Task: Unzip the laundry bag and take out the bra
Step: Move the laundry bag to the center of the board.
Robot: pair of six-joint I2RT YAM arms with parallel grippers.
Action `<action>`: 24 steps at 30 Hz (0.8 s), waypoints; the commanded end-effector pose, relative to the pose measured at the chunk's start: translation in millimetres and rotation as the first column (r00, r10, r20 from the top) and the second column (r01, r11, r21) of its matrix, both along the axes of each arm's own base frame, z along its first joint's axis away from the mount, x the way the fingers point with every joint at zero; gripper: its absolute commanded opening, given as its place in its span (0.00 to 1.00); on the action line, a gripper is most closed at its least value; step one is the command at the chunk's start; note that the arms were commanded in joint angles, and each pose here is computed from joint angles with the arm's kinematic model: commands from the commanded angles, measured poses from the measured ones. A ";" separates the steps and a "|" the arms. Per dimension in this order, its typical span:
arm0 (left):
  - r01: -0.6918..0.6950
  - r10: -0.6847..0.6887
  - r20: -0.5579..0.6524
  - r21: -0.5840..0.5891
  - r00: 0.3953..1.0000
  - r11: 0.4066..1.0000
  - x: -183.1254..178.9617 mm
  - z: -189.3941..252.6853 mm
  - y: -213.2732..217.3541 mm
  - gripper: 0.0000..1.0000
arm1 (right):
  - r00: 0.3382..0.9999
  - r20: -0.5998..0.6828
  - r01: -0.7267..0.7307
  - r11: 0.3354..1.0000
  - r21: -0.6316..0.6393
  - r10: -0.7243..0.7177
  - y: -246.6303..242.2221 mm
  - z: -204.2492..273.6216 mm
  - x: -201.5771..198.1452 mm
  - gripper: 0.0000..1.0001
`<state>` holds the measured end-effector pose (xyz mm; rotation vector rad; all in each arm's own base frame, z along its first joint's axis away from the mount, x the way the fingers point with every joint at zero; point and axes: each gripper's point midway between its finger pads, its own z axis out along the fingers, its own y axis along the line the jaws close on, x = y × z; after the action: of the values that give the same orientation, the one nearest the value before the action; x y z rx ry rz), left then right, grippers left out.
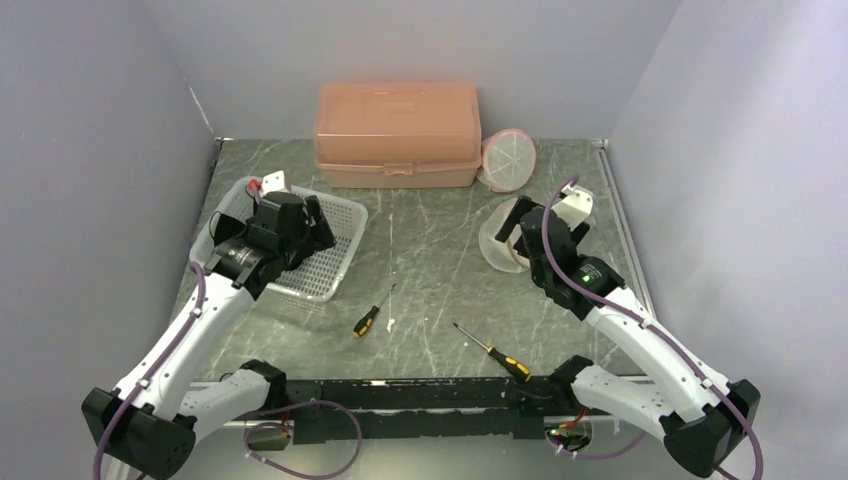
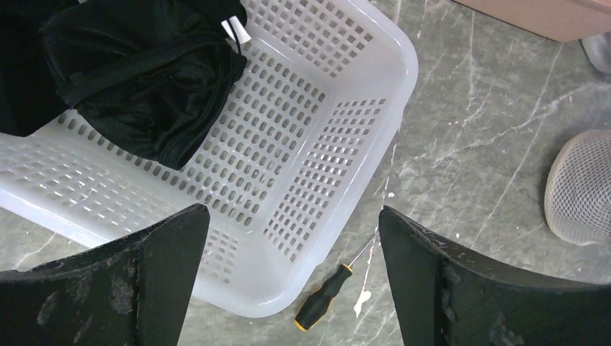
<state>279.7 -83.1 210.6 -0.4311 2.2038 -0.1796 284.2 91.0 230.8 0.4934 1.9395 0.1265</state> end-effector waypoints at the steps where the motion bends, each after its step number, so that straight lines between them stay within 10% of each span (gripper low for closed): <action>1: 0.054 -0.055 0.079 0.006 0.995 0.999 0.6 20.7 -2.0 0.94 | 0.999 0.038 -0.004 0.999 -0.037 0.005 -5.6 5.6 -0.6 1.00; 8: 0.112 -0.115 0.108 0.035 0.987 0.993 -4.0 19.2 -2.5 0.94 | 0.953 0.257 -0.166 0.986 0.003 0.160 2.9 41.8 -14.0 1.00; 24: 0.340 -0.324 0.175 -0.071 0.930 0.938 -14.3 28.4 -44.2 0.94 | 0.994 0.113 -0.015 0.999 0.039 0.010 -33.4 -8.3 34.2 0.78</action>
<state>266.1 -113.7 223.9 -0.1548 2.1631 -0.3953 305.7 45.0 226.1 0.5124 1.8498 0.0988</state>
